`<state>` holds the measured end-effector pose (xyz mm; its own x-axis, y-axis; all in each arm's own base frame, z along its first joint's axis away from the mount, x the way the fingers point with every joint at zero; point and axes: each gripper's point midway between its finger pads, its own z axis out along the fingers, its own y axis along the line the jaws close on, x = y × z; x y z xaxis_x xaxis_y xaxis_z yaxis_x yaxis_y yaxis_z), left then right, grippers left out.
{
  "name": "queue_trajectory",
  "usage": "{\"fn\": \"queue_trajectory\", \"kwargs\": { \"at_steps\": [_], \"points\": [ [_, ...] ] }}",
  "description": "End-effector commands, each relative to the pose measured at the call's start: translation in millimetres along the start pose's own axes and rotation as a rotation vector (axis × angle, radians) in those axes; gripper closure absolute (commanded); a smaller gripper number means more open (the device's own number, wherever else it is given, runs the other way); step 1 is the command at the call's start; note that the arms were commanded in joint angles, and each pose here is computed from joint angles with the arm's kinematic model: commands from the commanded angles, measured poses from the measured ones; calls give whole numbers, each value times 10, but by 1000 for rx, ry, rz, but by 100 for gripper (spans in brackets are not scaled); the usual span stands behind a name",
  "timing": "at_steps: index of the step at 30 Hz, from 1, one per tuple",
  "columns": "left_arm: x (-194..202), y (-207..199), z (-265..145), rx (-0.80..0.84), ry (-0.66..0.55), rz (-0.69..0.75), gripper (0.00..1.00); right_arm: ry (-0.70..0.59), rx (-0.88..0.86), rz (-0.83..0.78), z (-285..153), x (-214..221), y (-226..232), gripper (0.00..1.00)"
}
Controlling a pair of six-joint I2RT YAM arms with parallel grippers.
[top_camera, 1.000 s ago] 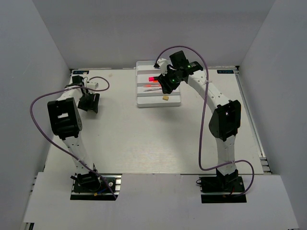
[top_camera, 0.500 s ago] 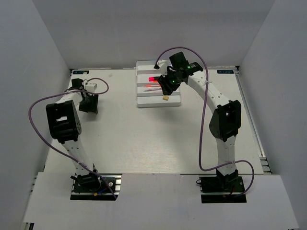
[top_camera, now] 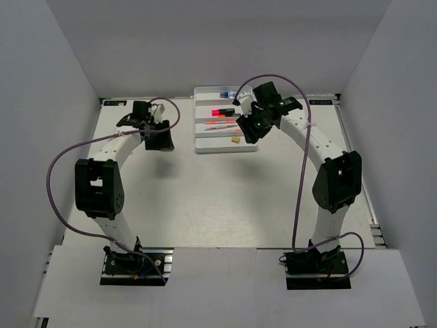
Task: Sort the stationery into containers
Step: Pick up the stationery from the center of the board, then place the stationery in the storage box.
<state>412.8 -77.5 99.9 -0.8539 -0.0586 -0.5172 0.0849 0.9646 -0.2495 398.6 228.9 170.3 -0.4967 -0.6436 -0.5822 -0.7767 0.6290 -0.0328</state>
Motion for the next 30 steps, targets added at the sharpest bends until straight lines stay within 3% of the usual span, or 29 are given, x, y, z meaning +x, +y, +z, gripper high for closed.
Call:
{"fn": "queue_trajectory", "kwargs": {
  "at_steps": [1,6,13,21,23,30],
  "points": [
    [-396,-509,-163,70,-120,-47,93,-49,100,64,-229,-2,-280,46],
    [-641,-1209,-39,103,-158,-23,93,-39,141,122,-328,155,-473,46],
    [-667,-1657,401,-25,-170,-67,91,-40,169,154,-449,283,-587,46],
    [-725,-1748,752,-148,-223,-15,88,-55,170,182,-514,296,-656,46],
    [-691,-1788,828,-155,-218,3,80,-59,168,185,-520,299,-663,46],
    [-579,-1769,1019,-199,-207,39,69,-66,165,189,-531,284,-676,46]
  ]
}}
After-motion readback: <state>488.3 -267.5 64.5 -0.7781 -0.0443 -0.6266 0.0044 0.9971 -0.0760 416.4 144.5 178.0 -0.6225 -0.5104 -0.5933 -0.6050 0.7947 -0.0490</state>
